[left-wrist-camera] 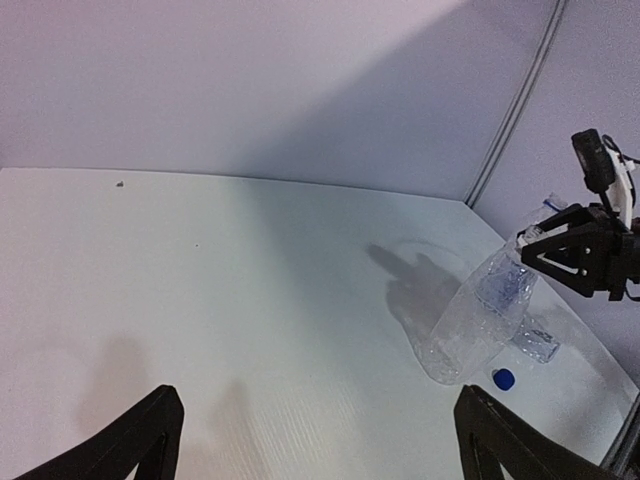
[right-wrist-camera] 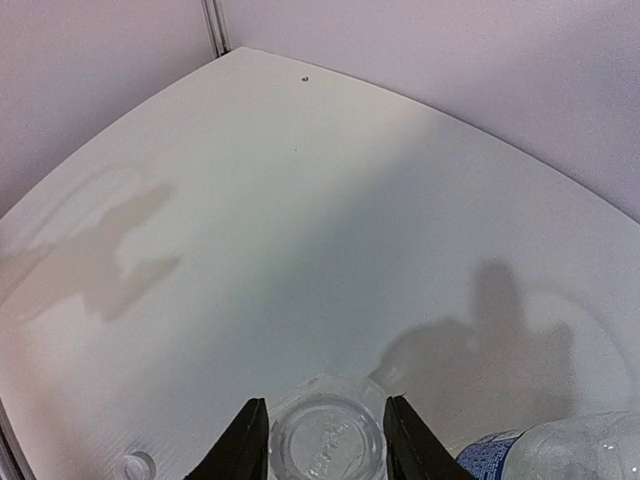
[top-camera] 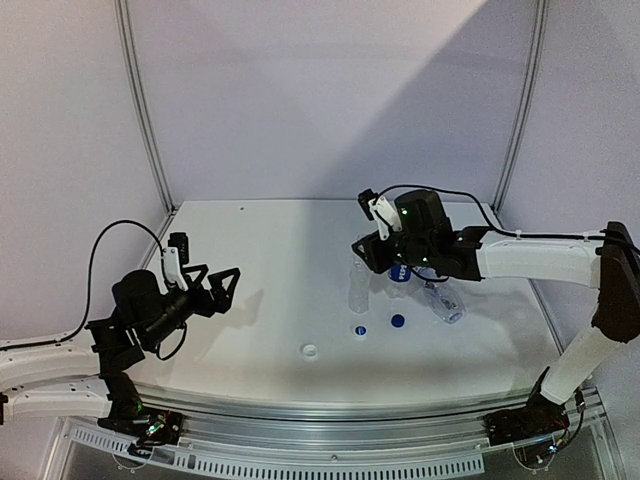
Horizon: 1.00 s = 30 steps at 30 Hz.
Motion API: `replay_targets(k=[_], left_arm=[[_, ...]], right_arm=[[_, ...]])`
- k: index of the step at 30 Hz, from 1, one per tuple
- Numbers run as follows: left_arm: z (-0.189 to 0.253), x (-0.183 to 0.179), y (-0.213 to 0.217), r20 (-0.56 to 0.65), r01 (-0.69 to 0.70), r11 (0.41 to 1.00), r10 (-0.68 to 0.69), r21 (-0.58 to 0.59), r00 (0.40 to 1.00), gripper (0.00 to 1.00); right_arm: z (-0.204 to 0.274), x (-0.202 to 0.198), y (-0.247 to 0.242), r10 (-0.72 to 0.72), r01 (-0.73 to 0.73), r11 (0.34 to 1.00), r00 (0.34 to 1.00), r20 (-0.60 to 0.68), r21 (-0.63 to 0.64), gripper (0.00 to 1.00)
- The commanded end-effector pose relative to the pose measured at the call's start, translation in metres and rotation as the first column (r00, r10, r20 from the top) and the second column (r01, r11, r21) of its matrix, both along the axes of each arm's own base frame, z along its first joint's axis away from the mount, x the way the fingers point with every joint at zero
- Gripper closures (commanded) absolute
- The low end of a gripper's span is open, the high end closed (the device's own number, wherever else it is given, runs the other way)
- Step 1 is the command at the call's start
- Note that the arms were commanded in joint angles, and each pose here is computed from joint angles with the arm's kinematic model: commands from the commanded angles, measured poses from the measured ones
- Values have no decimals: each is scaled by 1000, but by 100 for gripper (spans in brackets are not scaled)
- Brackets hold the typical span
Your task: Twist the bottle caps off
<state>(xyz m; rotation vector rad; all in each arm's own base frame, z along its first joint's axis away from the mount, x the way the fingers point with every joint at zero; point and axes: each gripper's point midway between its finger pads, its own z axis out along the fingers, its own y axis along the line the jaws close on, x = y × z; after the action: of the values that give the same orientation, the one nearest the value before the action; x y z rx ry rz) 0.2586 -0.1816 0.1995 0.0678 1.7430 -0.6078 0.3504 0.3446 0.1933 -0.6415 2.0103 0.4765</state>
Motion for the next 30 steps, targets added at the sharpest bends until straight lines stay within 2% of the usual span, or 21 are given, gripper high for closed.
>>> replay_targets(k=[1, 13, 19, 24, 26, 30], left_arm=[[6, -3, -3, 16, 21, 1000, -21, -17, 1000, 4], [7, -4, -6, 20, 40, 999, -40, -18, 999, 4], [6, -4, -7, 19, 43, 999, -42, -8, 999, 5], [4, -3, -8, 14, 44, 999, -44, 10, 999, 5], [3, -2, -8, 11, 41, 999, -41, 23, 999, 5], [1, 2, -9, -5, 36, 997, -36, 65, 999, 3]], right_arm=[[-4, 1, -1, -8, 8, 1000, 1000, -20, -13, 58], [3, -1, 0, 2, -2, 1000, 1000, -26, 5, 46], [16, -9, 0, 22, -21, 999, 999, -25, 40, 36], [35, -18, -4, 37, -36, 996, 999, -12, 78, 23], [45, -22, -8, 40, -39, 995, 999, -5, 92, 3], [72, -34, -24, 27, -31, 991, 999, 34, 130, 1]])
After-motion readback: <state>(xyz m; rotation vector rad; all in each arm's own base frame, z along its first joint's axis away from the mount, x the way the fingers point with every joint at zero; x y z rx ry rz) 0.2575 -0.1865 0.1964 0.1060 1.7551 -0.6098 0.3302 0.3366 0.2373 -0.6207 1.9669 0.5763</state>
